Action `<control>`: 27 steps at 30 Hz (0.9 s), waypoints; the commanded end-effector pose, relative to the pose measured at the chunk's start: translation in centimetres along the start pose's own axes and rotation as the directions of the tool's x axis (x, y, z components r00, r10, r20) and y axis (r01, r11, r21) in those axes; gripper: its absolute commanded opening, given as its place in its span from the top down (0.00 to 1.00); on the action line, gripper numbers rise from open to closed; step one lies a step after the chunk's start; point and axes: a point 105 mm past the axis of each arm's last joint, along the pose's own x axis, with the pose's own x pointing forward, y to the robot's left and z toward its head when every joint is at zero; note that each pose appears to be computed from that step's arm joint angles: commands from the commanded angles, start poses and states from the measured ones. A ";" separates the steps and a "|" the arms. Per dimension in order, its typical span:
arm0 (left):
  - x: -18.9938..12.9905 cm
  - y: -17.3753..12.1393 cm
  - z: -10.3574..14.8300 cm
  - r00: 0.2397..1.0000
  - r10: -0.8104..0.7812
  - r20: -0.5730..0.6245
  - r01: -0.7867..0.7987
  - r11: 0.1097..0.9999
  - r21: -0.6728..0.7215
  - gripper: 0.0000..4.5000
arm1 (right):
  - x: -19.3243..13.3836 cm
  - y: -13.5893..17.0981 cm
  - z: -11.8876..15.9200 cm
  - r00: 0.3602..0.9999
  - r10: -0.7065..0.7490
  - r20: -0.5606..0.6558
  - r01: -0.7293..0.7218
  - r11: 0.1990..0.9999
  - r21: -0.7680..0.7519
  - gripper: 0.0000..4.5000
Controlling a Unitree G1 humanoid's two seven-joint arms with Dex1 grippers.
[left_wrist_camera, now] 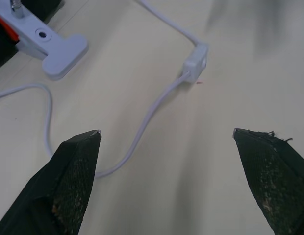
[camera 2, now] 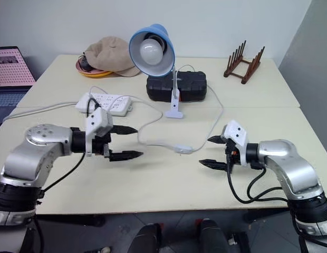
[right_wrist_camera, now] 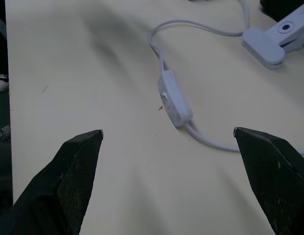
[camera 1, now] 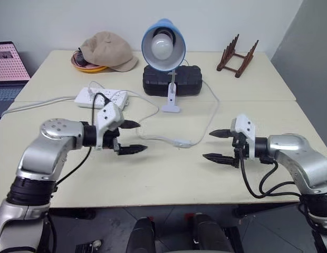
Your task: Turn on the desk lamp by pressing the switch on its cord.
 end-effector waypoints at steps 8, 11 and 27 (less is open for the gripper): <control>2.4 -2.7 1.3 0.992 -0.129 0.019 0.123 0.976 0.180 0.00 | 7.1 -2.9 -0.8 0.981 0.170 -0.092 -0.178 0.980 -0.084 0.01; 2.4 -2.6 1.2 0.992 -0.123 0.015 0.118 0.976 0.181 0.00 | 7.7 -3.0 -1.3 0.974 0.198 -0.107 -0.208 0.975 -0.085 0.01; 2.1 -2.3 1.1 0.993 -0.114 0.017 0.109 0.977 0.181 0.00 | 8.2 -4.0 -1.7 0.967 0.227 -0.112 -0.236 0.969 -0.073 0.59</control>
